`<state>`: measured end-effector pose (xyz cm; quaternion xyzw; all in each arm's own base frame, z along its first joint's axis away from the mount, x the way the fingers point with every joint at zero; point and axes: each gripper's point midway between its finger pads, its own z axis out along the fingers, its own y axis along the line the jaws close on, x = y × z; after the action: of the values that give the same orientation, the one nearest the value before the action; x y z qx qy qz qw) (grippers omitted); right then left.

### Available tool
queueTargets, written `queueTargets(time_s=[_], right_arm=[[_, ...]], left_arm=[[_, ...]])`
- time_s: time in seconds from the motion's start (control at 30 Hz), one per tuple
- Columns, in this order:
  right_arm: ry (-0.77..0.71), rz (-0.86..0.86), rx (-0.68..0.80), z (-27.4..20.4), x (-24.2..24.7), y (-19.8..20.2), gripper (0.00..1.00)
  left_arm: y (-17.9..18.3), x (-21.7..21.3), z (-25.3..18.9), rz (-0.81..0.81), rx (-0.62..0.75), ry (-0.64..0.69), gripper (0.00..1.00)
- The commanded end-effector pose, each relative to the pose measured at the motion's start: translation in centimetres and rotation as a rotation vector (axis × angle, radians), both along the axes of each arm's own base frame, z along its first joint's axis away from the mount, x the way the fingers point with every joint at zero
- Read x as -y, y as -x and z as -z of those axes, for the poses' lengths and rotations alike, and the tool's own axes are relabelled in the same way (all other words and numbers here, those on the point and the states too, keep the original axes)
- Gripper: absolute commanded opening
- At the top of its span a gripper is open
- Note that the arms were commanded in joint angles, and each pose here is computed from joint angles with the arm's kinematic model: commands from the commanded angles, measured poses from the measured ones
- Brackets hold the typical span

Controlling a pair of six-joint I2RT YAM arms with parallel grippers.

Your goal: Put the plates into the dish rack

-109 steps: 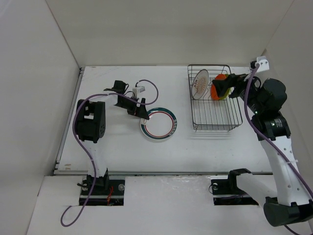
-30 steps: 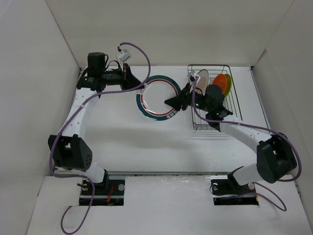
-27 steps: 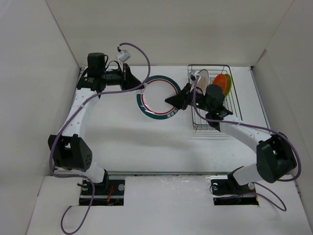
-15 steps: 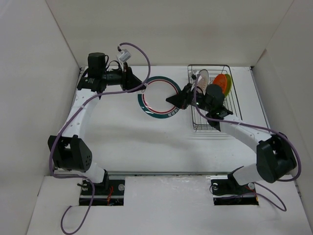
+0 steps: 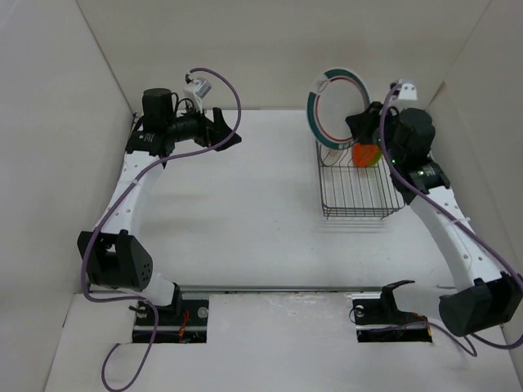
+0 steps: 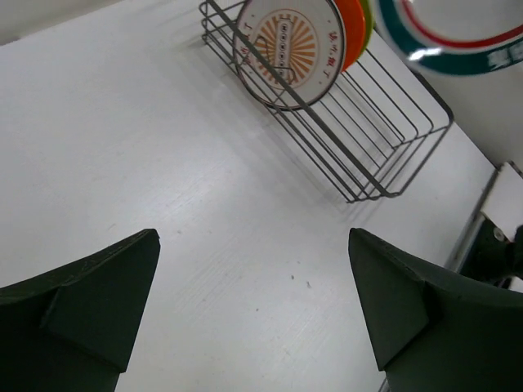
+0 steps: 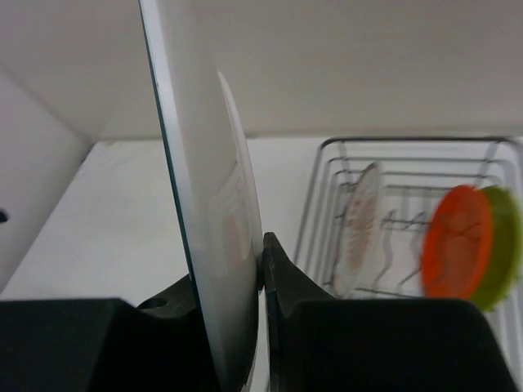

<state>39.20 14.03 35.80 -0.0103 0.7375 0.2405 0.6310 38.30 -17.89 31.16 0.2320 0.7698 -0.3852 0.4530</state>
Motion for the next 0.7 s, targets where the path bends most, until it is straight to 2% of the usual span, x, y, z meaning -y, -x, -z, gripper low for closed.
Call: queueTargets(time_s=[0.0,0.17,0.33,0.67], right_arm=[[0.119,0.289,0.084,-5.0,7.2,0.2,0.00],[0.218,0.429,0.175,-7.1,12.1,-0.6,0.01],[0.237,0.511,0.129,-5.9,15.5,-3.5,0.01],[0.238,0.588,0.047,-2.4,15.8,-8.2,0.00]], left_arm=[[-0.7,-1.5,-2.4,-0.114,0.096,-0.018,1.00],[-0.4,-1.9,-3.3,-0.145,0.131,-0.017,1.00],[-0.2,-2.2,-3.6,-0.160,0.149,-0.026,1.00],[0.6,-3.0,-4.5,-0.206,0.208,-0.038,1.00]])
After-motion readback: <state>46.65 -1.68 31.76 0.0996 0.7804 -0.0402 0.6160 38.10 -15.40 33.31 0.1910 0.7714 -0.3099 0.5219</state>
